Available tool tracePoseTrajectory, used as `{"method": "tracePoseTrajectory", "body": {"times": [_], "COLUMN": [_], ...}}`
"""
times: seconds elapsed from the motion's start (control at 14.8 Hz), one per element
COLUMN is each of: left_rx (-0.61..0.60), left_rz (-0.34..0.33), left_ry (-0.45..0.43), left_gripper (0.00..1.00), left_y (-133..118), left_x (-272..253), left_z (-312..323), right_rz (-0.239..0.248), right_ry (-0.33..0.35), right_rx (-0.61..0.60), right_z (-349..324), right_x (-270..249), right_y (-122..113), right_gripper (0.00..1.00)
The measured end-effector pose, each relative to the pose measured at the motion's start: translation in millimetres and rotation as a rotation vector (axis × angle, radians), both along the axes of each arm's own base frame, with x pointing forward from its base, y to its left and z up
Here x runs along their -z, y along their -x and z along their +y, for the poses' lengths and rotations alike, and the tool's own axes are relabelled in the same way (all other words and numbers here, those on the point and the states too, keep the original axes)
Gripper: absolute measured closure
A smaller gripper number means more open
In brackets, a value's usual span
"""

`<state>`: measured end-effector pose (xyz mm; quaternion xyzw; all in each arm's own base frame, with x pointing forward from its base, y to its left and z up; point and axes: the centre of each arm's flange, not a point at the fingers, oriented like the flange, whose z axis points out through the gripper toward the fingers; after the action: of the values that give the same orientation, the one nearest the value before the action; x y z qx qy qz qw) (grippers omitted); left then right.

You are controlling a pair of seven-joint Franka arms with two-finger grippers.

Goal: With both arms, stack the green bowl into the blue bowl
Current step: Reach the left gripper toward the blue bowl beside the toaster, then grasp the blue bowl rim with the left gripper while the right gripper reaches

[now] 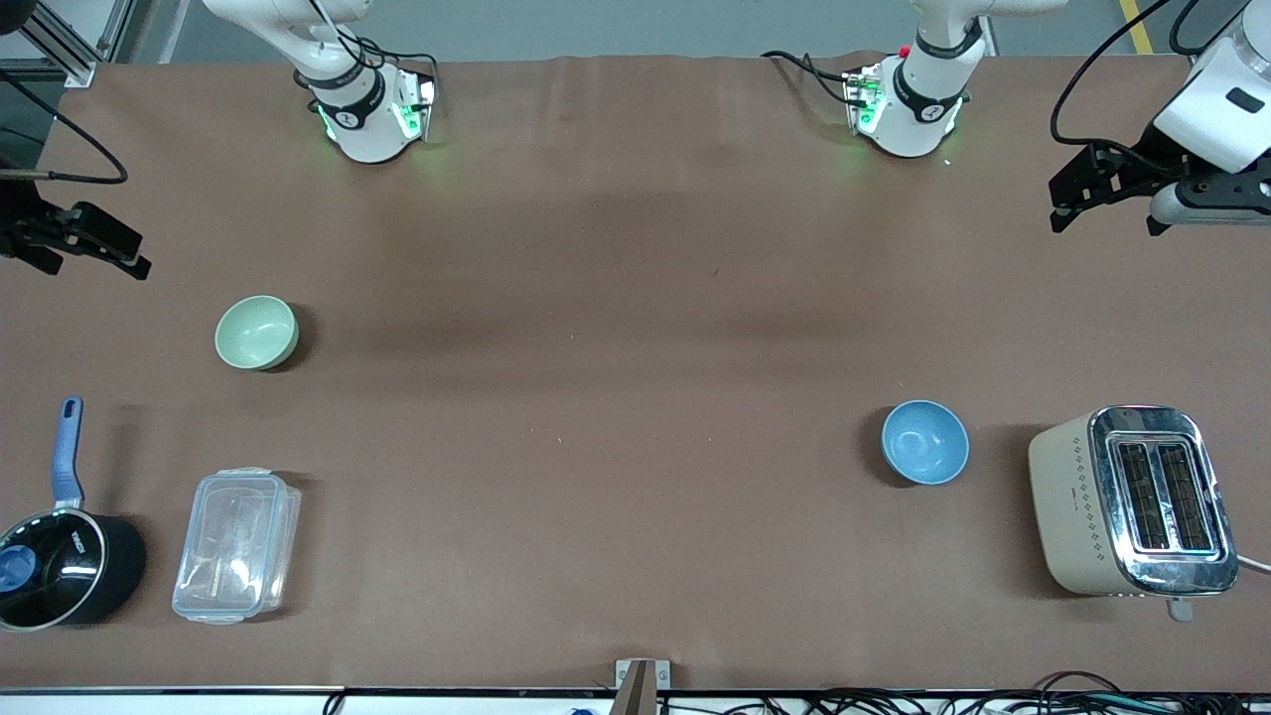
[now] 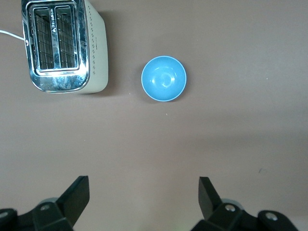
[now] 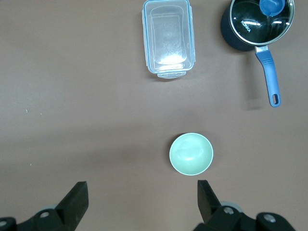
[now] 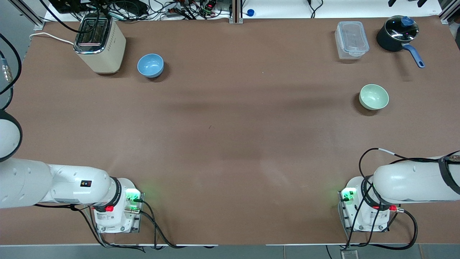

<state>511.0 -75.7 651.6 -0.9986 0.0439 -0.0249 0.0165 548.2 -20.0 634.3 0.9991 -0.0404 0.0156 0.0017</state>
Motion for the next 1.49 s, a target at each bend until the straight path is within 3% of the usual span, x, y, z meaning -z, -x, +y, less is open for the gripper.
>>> {"method": "tracePoseTrajectory", "body": {"times": [0.47, 0.68, 0.88, 1.08, 1.49], "left_rx": [0.003, 0.000, 0.001, 0.004, -0.016], "left_rz": [0.041, 0.124, 0.155, 0.163, 0.071], "left_ry": [-0.003, -0.010, -0.008, -0.003, 0.018], "left_gripper": [0.00, 0.00, 0.00, 0.00, 0.00], "left_y": [-14, -40, -69, -83, -84], "left_x": [21, 72, 134, 199, 314], "left_z": [-2, -3, -5, -7, 10], "right_rz": [0.050, 0.055, 0.054, 0.054, 0.071], "right_ry": [-0.001, -0.001, -0.001, -0.001, -0.003], "right_rx": [-0.007, -0.012, -0.015, -0.016, -0.014], "right_z": [-10, -13, -12, -11, -13], "right_x": [17, 18, 18, 17, 23], "right_y": [-9, -8, -9, -9, -8], "right_gripper": [0.00, 0.00, 0.00, 0.00, 0.00]}}
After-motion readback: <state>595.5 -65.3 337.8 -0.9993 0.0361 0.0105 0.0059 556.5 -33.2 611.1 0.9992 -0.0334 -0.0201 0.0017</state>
